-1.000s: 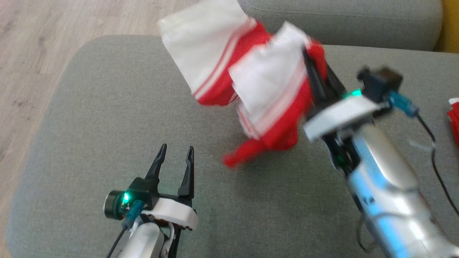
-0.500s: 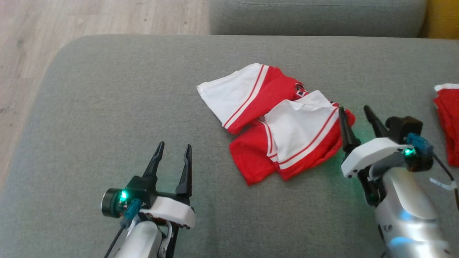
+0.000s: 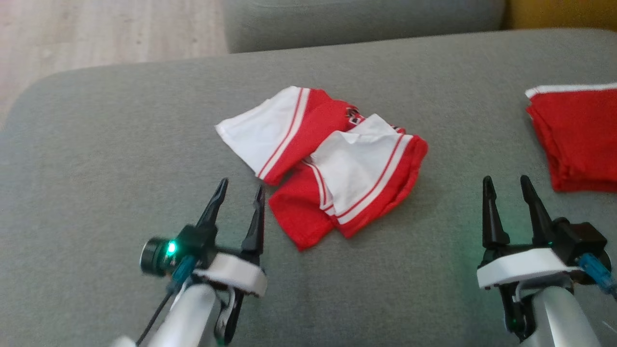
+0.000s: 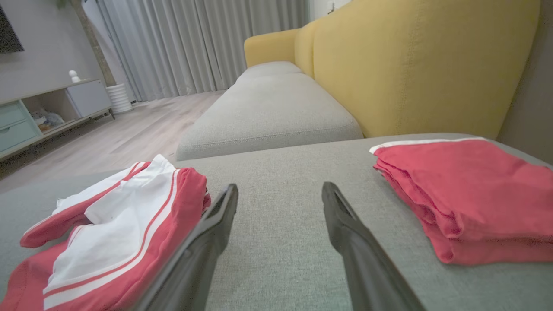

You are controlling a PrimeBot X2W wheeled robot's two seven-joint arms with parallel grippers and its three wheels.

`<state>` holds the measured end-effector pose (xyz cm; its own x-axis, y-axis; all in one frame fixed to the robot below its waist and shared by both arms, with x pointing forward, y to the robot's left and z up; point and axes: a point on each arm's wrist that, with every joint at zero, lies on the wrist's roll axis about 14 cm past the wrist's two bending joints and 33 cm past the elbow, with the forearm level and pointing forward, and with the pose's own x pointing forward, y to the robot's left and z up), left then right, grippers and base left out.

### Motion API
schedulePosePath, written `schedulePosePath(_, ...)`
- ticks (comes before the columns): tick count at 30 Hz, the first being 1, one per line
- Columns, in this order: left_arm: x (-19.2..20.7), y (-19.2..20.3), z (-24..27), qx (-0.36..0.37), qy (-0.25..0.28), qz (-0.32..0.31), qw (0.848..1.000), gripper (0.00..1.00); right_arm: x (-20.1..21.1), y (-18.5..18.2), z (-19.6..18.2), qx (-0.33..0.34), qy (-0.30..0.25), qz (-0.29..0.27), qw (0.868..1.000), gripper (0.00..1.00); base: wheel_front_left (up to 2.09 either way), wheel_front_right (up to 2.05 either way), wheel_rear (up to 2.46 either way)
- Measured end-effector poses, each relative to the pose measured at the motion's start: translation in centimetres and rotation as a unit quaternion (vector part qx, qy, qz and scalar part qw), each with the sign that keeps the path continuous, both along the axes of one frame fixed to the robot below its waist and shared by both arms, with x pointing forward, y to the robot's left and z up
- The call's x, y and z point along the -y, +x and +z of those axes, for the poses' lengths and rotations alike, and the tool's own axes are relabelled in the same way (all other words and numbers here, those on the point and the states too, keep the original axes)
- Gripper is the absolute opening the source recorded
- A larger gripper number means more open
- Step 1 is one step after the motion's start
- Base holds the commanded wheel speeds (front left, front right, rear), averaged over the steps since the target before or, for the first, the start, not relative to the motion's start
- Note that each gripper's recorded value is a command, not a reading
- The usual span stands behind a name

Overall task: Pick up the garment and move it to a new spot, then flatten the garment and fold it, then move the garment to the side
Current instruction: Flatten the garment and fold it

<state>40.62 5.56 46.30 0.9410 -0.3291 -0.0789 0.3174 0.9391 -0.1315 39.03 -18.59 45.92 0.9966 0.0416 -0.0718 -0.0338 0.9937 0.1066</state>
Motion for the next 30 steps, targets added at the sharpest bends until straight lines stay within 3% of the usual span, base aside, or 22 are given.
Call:
schedulePosePath(4,3.6,1.5,0.4,0.005,0.013,-0.065,0.998,1.00,0.8,-0.4,0.7,0.014,0.005,-0.016,1.000,1.00,0.00,0.00,0.00)
schedulePosePath(10,8.8,2.7,-1.6,-0.056,0.026,-0.154,0.986,1.00,2.4,-0.9,0.2,0.006,0.004,-0.039,0.999,1.00,0.00,0.00,0.00)
schedulePosePath(17,10.5,4.0,-6.4,-0.138,0.055,-0.158,0.976,1.00,4.7,-1.7,-0.7,-0.012,0.001,-0.074,0.997,1.00,0.00,0.00,0.00)
schedulePosePath(30,11.8,5.2,-6.0,-0.114,0.043,-0.168,0.978,1.00,5.2,-2.5,-1.6,-0.028,0.002,-0.084,0.996,1.00,0.00,0.00,0.00)
